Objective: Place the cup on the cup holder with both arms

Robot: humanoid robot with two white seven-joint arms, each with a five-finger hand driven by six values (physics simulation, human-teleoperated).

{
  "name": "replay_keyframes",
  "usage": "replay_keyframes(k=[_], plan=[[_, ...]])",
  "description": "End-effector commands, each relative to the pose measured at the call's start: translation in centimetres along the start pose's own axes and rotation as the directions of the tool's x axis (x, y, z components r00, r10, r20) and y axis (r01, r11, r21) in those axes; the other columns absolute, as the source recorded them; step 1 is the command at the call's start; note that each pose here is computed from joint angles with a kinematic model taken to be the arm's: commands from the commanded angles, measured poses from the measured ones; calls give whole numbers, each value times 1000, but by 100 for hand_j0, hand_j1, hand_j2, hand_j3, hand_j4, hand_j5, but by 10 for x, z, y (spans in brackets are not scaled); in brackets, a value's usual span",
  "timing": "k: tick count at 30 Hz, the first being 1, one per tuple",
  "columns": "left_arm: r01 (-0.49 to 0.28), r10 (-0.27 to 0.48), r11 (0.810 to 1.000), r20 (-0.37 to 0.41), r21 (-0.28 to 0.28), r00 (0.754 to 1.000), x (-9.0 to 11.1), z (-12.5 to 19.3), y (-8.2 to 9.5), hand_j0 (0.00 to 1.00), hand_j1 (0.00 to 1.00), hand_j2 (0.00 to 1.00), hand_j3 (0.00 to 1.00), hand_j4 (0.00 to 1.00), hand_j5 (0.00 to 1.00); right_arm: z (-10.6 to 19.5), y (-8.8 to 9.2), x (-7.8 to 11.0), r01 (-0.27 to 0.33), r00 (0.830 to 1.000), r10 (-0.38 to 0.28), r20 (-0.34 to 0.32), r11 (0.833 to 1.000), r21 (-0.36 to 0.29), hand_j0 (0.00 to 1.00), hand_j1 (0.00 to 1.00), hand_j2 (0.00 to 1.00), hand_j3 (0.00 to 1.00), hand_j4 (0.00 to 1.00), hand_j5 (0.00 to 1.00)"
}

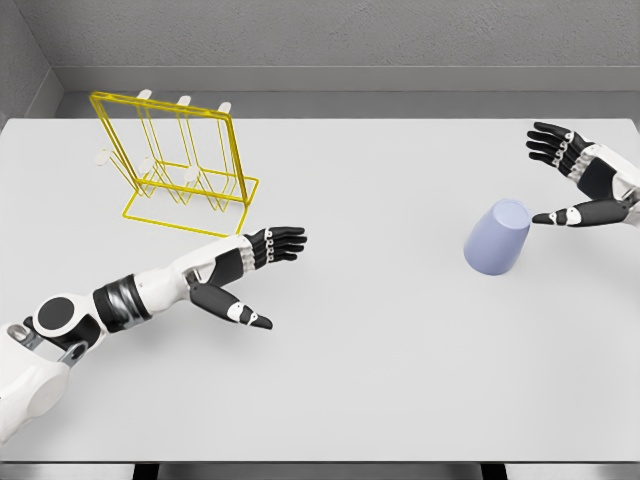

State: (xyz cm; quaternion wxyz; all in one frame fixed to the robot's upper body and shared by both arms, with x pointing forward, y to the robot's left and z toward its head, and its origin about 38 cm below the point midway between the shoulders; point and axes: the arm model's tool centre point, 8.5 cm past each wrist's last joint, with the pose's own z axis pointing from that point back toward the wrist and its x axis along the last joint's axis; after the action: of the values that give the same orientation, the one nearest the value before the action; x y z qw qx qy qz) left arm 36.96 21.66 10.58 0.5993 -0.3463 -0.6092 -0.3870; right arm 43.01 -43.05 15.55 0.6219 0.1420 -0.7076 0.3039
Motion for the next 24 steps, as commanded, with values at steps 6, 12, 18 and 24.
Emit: replay_keyframes(k=[6,12,18,24], plan=[[-2,2,1000,1,2,1000,0,0,1,100,100,100,100,100,100,1,-3,2,-2,1000,2,4,1000,-7,100,100,100,100,100,100],[-3,3,1000,2,2,1000,0,0,1,100,100,100,100,100,100,10,3,-4,-13,1000,13,16,1000,-6,100,100,100,100,100,100],[-4,4,1000,1,3,1000,0,0,1,100,100,100,100,100,100,18,5,-13,1,1000,-1,-8,1000,-13,100,100,100,100,100,100],[-3,3,1000,-1,4,1000,-1,1,1,100,100,100,100,100,100,26,14,-28,25,999,-25,-37,1000,-14,100,100,100,100,100,100]])
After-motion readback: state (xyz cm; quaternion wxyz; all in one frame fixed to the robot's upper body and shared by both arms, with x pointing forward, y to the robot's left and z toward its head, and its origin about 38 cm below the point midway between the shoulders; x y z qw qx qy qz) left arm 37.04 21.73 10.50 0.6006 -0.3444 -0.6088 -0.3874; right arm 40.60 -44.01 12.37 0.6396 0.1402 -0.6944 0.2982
